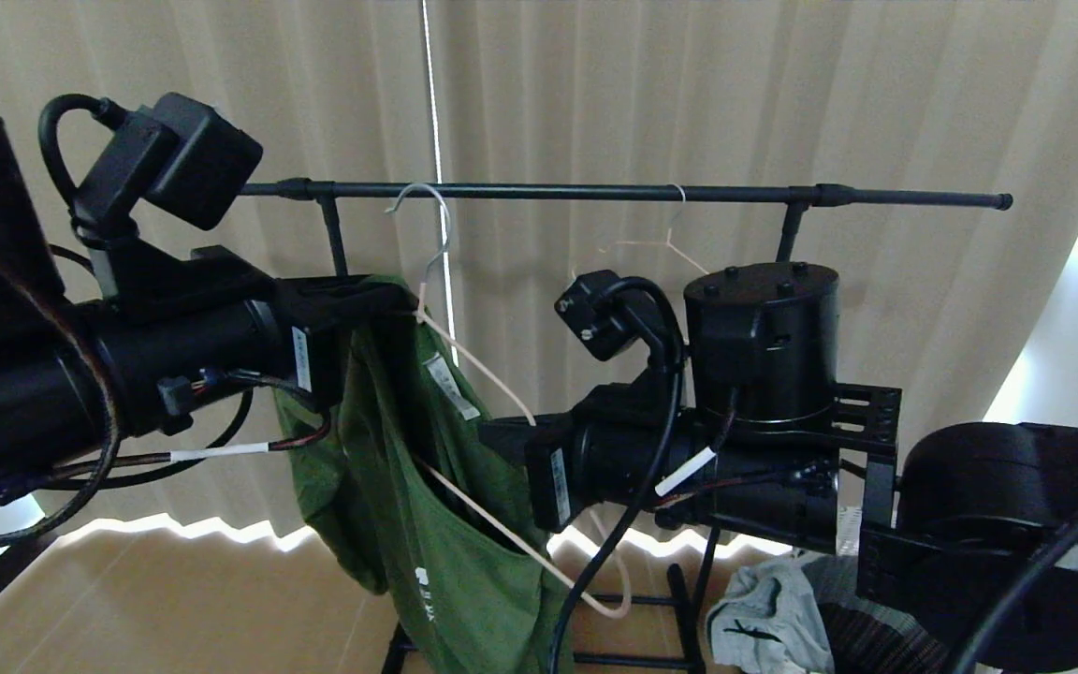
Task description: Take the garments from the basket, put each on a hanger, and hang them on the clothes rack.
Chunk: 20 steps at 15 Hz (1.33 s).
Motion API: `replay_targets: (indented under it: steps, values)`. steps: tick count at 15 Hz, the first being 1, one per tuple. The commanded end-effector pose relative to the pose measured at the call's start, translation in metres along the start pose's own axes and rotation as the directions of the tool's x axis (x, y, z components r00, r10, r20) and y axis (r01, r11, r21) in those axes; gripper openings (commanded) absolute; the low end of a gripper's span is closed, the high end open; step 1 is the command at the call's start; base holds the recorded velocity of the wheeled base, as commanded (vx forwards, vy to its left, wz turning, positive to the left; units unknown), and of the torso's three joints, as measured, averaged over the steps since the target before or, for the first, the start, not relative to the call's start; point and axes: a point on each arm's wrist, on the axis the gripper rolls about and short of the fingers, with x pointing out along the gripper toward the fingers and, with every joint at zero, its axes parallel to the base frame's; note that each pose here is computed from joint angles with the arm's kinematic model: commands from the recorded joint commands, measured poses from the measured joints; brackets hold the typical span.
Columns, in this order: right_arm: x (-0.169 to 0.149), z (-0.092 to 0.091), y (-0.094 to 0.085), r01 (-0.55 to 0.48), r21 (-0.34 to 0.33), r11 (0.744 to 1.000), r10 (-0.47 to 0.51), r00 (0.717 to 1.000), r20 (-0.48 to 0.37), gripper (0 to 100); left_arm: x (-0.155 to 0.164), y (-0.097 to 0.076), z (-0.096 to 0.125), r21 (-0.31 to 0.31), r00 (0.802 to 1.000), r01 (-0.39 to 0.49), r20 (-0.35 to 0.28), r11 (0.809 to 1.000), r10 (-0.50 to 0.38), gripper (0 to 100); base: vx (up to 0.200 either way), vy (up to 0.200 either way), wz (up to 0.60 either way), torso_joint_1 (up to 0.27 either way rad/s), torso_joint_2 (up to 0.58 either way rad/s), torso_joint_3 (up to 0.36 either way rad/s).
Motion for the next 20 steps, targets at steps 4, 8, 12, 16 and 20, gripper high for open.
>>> replay_targets:
  steps: [4, 8, 12, 16, 20]
  values:
    - [-0.002, 0.013, -0.022, 0.063, 0.016, 0.998, -0.064, 0.997, 0.043, 0, -0.021, -0.003, -0.002, 0.001, 1.000, -0.002, 0.016, 1.000, 0.002, 0, 0.000, 0.000, 0.00, 0.000, 0.00, 0.000]
    - [-0.016, 0.030, -0.027, 0.081, 0.011, 0.997, -0.082, 0.992, 0.101, 0, -0.037, 0.001, -0.008, -0.003, 0.999, -0.036, 0.007, 0.999, 0.036, 0, 0.000, 0.000, 0.00, 0.000, 0.00, 0.000]
    - [-0.021, 0.040, -0.032, 0.099, -0.021, 0.995, -0.095, 0.986, 0.137, 0, -0.046, 0.004, -0.024, -0.011, 0.996, -0.063, -0.061, 0.998, 0.062, 0, 0.000, 0.000, 0.00, 0.000, 0.00, 0.000]
    - [-0.022, 0.042, -0.031, 0.103, -0.069, 0.992, -0.092, 0.984, 0.150, 0, -0.048, 0.003, -0.034, -0.014, 0.994, -0.062, -0.091, 0.998, 0.061, 0, 0.000, 0.000, 0.00, 0.000, 0.00, 0.000]
    - [-0.027, 0.046, -0.030, 0.108, -0.088, 0.990, -0.092, 0.982, 0.167, 0, -0.052, 0.001, -0.036, -0.015, 0.994, -0.062, -0.094, 0.998, 0.060, 100, 0.000, 0.000, 0.00, 0.000, 0.00, 0.000]
